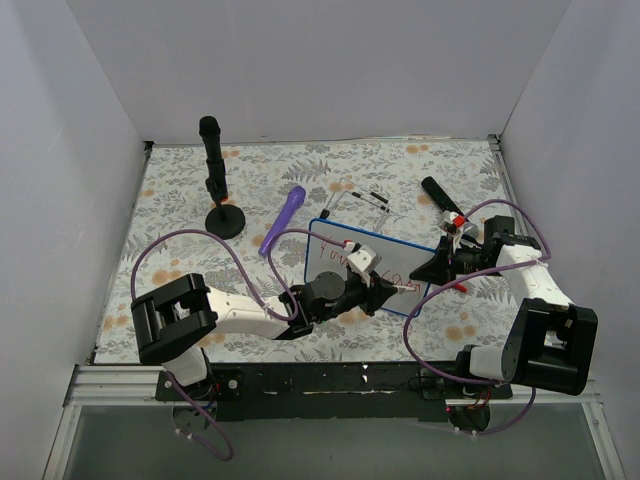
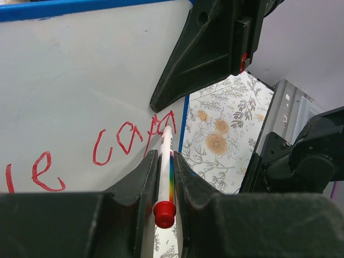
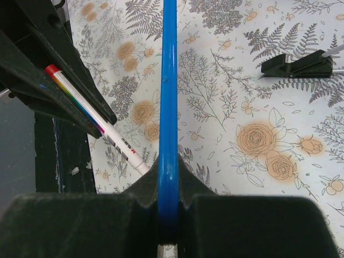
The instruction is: Write a sentence on the whiteboard
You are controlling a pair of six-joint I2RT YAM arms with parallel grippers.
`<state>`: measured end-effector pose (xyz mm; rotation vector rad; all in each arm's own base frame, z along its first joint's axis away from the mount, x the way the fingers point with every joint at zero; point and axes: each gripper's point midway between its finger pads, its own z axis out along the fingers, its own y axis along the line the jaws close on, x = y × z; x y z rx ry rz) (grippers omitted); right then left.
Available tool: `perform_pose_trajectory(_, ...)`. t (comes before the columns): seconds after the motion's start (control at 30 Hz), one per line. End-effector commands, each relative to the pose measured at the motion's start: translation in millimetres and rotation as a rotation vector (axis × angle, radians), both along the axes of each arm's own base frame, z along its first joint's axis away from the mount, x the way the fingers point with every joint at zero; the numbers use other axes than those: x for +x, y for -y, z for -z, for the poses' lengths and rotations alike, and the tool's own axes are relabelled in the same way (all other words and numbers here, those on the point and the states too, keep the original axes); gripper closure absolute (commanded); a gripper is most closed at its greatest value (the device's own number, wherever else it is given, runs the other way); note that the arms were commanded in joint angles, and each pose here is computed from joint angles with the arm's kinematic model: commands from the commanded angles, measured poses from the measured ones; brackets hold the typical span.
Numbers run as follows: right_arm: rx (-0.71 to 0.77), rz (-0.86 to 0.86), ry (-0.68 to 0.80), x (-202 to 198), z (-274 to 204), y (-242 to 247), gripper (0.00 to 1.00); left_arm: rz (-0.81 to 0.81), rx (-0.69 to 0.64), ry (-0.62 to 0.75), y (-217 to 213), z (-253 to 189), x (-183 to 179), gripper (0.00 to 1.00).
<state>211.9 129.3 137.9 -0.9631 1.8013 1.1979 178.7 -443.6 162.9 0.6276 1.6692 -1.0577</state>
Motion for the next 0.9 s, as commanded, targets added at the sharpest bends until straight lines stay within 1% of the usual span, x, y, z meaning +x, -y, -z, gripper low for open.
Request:
perform_pose_trajectory(0.0,0.050,-0.008,0.034,0.0,-17.3,-4.3,0.99,-0.026,-0.058,0.050,0.0,-29.4,10.8,1.00)
perform_pose_trajectory(0.2,0.048,-0.008,0.037,0.1,-16.9,-4.2,0.99,0.027,-0.076,0.070,-1.8,-35.1,0.9,1.00)
perform_pose_trajectory(0.4,0.048,-0.010,0.035,0.0,-16.0,-4.5,0.99,0.087,-0.120,0.105,-11.0,-51.2,-10.4,1.00)
perform_pose_trajectory(0.5,0.045,-0.008,0.035,-0.5,-15.0,-4.1,0.99,0.168,-0.134,0.110,-12.2,-55.0,-26.3,1.00)
perform_pose_trajectory(0.6,0.046,-0.014,0.046,-1.2,-16.5,-4.3,0.99,0.211,-0.135,0.110,-20.4,-59.3,-38.2,1.00)
perform_pose_trajectory(0.67,0.050,-0.020,0.046,-3.3,-18.1,-4.8,0.99,0.204,-0.118,0.115,-35.5,-59.2,-42.4,1.00)
perform_pose_trajectory(0.73,0.041,-0.027,0.061,-2.9,-19.1,-4.5,0.99,0.165,-0.105,0.120,-51.1,-60.4,-37.8,1.00)
perform_pose_trajectory(0.77,0.037,-0.027,0.051,-4.7,-19.8,-4.1,0.99,0.154,-0.062,0.100,-62.2,-44.5,-38.5,1.00)
perform_pose_trajectory(0.8,0.031,-0.032,0.066,-4.3,-20.5,-3.6,0.99,0.127,-0.105,0.119,-75.8,-63.3,-37.1,1.00)
perform_pose_trajectory(0.87,0.017,-0.038,0.079,-3.4,-24.0,-2.7,0.99,0.079,-0.099,0.108,-97.1,-62.2,-28.7,1.00)
